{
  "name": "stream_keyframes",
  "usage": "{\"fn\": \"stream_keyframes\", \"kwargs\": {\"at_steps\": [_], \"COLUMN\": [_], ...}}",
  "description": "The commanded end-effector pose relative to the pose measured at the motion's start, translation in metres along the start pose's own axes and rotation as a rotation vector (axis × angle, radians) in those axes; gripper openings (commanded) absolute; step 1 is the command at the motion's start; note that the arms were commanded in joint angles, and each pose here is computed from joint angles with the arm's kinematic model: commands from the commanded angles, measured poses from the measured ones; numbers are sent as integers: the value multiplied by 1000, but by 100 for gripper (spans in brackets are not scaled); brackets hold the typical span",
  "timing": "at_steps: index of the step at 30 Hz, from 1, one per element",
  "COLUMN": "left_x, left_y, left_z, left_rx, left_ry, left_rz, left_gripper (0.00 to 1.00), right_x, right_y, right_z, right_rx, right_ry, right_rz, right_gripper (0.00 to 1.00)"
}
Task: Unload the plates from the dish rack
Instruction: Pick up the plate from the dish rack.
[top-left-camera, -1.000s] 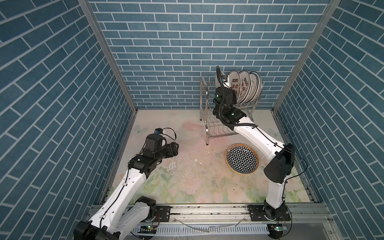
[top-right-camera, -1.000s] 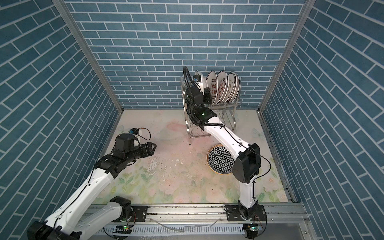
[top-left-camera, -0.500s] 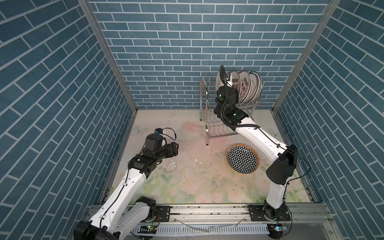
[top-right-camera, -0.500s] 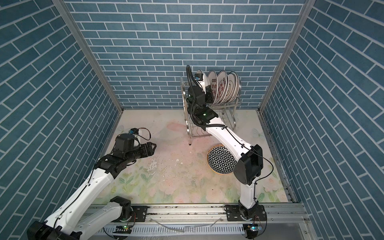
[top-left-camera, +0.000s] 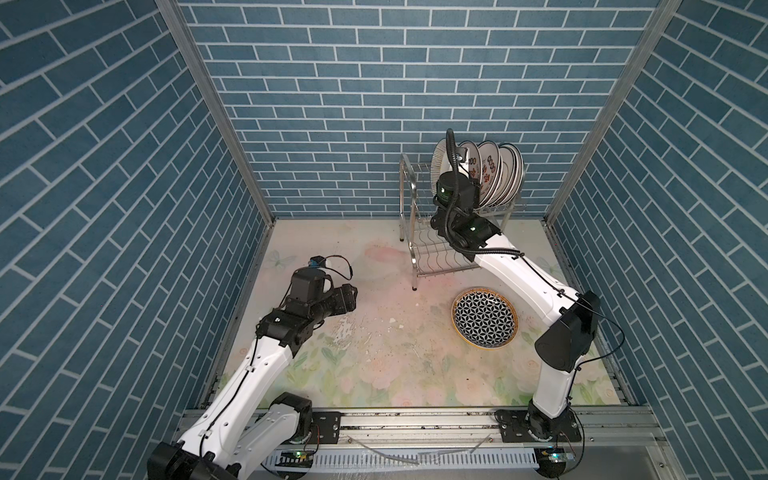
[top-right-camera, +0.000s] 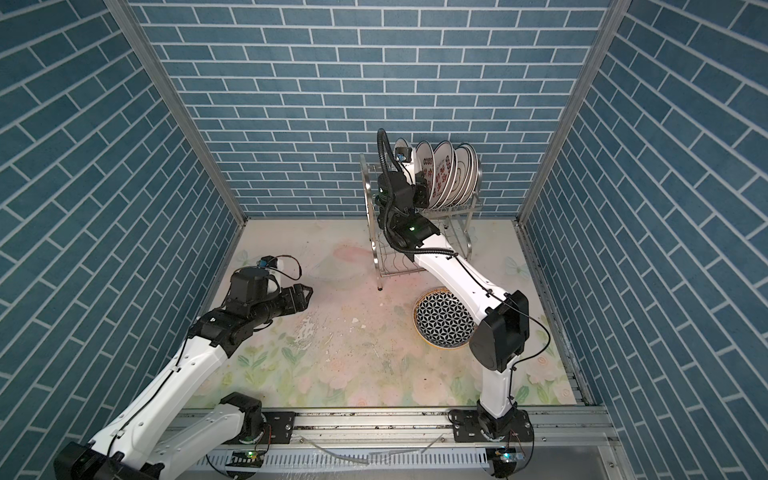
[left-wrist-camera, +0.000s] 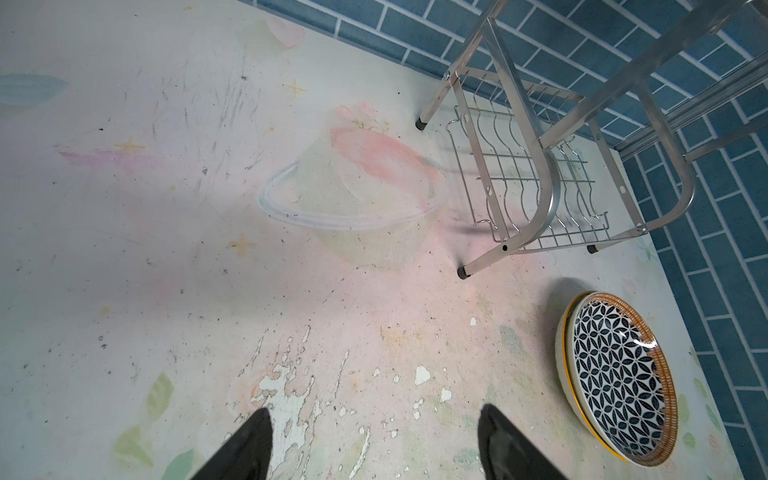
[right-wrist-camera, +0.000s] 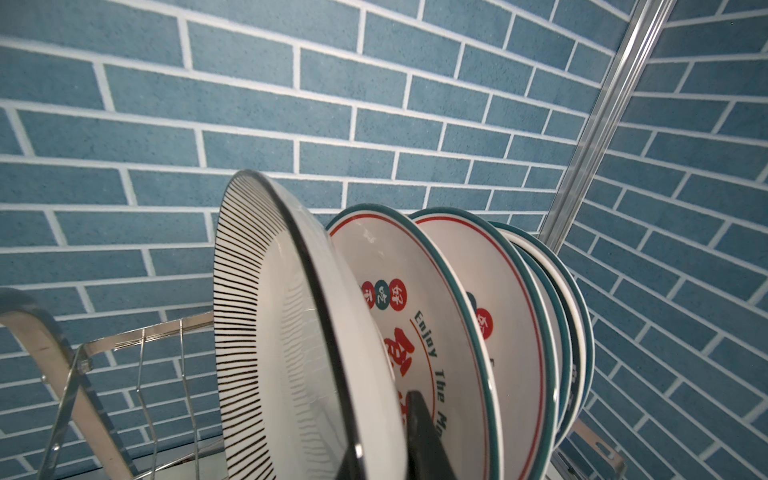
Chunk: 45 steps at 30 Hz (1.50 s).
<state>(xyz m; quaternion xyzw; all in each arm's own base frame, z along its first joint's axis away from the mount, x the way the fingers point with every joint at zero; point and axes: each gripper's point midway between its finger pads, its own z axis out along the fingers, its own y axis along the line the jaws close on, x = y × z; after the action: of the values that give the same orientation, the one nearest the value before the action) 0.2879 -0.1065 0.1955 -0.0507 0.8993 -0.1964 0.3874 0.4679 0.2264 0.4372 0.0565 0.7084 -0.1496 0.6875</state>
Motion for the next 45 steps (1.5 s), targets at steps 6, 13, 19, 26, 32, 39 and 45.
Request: {"fn": "stream_keyframes", "kwargs": {"at_steps": [6, 13, 19, 26, 32, 39, 45], "left_x": [-2, -2, -1, -1, 0, -1, -1], "left_y": [0, 0, 0, 2, 3, 2, 2], "left_z": [0, 2, 3, 4, 5, 6, 5], "left_rx": [8, 11, 11, 2, -1, 6, 6], "left_ry": [-10, -14, -9, -8, -5, -4, -6], "left_rz": [-10, -15, -15, -10, -10, -14, -14], "left_gripper": [79, 79, 79, 79, 79, 79, 79], "right_x": [2, 6, 0, -21, -39, -51, -51], "right_y": [-25, -21, -16, -19, -32, -37, -30], "right_z": [-10, -14, -9, -9, -14, -17, -16], "right_rx": [30, -10, -1, 63, 110, 109, 86], "right_ry": [40, 68, 1, -128, -212, -245, -247], "right_rz": [-14, -21, -13, 6, 36, 62, 67], "right_gripper": [0, 0, 0, 0, 0, 0, 0]}}
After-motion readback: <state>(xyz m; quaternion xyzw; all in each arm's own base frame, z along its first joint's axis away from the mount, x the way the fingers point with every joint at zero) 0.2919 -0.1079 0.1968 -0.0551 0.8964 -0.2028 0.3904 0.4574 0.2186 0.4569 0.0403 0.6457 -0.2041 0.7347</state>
